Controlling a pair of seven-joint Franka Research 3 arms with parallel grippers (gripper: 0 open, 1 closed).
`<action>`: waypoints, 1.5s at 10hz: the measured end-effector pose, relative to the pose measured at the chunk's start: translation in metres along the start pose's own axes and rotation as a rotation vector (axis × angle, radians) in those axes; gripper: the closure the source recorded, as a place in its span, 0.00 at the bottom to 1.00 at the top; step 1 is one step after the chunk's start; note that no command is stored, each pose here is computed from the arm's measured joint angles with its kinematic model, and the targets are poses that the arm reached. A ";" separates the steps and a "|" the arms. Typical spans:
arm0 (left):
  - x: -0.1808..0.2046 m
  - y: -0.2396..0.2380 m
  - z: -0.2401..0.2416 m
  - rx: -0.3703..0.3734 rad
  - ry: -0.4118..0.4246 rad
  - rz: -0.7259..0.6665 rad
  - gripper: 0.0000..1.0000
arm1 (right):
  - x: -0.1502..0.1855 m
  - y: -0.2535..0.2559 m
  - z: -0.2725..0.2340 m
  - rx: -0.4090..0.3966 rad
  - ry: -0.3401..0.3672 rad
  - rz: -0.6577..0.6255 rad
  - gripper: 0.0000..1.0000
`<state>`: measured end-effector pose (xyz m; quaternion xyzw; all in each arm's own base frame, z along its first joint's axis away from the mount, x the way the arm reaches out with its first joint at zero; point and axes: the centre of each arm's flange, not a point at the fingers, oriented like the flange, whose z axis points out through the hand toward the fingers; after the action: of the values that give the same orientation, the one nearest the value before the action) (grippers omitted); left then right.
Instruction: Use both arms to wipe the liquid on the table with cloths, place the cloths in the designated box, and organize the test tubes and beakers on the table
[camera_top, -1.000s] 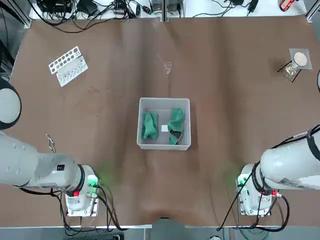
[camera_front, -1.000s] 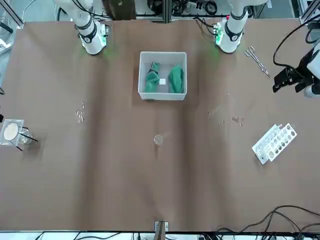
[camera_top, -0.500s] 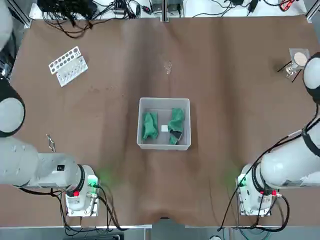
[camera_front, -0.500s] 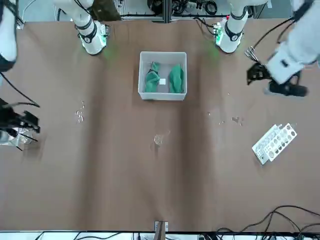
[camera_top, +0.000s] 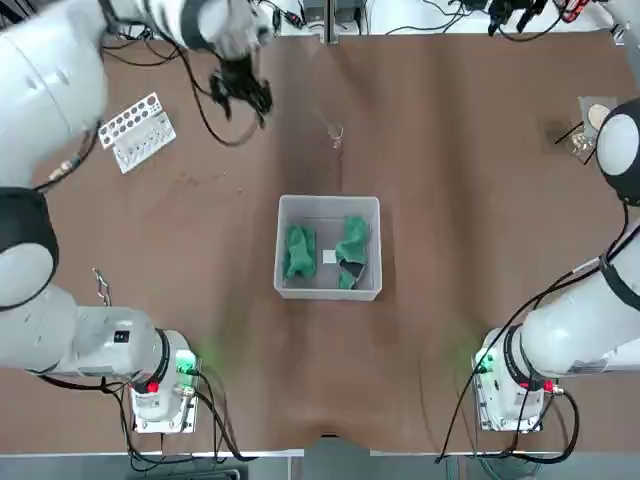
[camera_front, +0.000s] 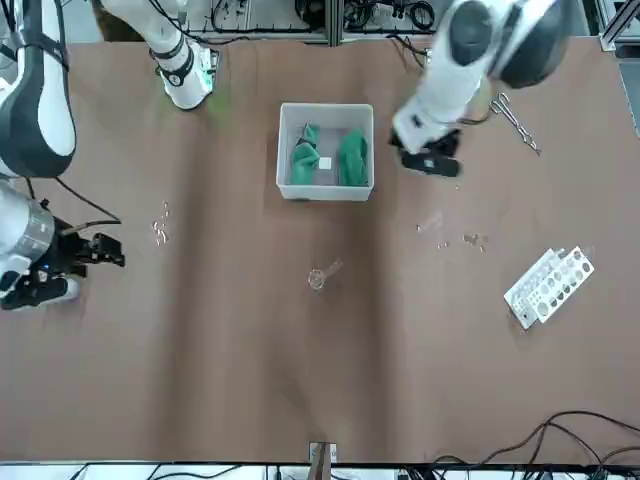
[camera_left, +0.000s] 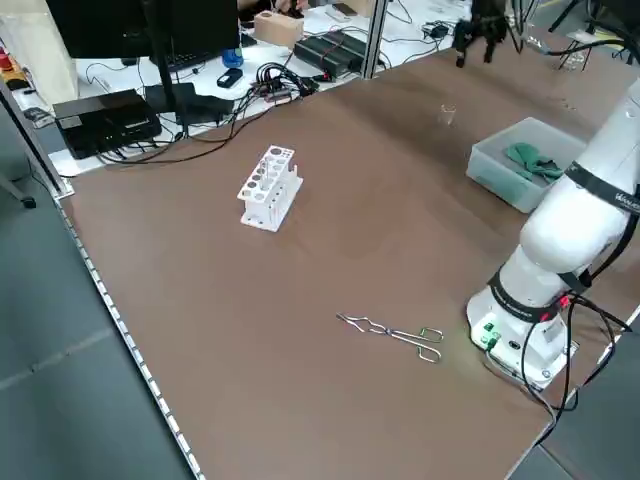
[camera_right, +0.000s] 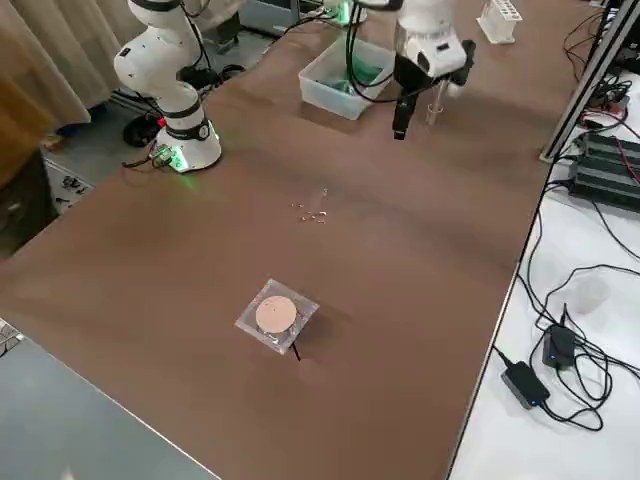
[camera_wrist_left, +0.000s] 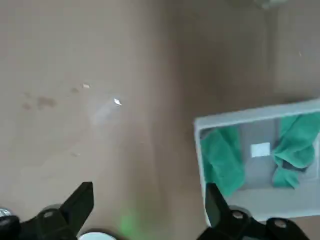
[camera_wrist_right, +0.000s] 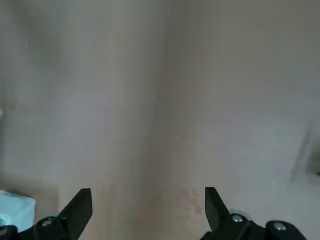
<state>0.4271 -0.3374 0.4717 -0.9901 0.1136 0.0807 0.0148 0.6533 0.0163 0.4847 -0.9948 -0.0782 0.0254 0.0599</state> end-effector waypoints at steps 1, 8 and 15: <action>-0.014 0.032 0.035 -0.006 -0.014 0.026 0.01 | 0.000 -0.008 0.020 0.014 -0.012 0.008 0.00; -0.033 0.138 0.217 -0.016 -0.103 0.087 0.01 | -0.069 -0.308 0.086 -0.074 -0.059 0.282 0.00; -0.040 0.148 0.292 0.036 -0.133 0.105 0.12 | -0.117 -0.379 0.148 -0.196 0.042 0.368 0.00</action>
<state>0.3091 -0.4585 0.1890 -0.9749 0.1654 0.1449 0.0359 0.4716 0.3862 0.3889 -0.9937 0.1041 0.0077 -0.0410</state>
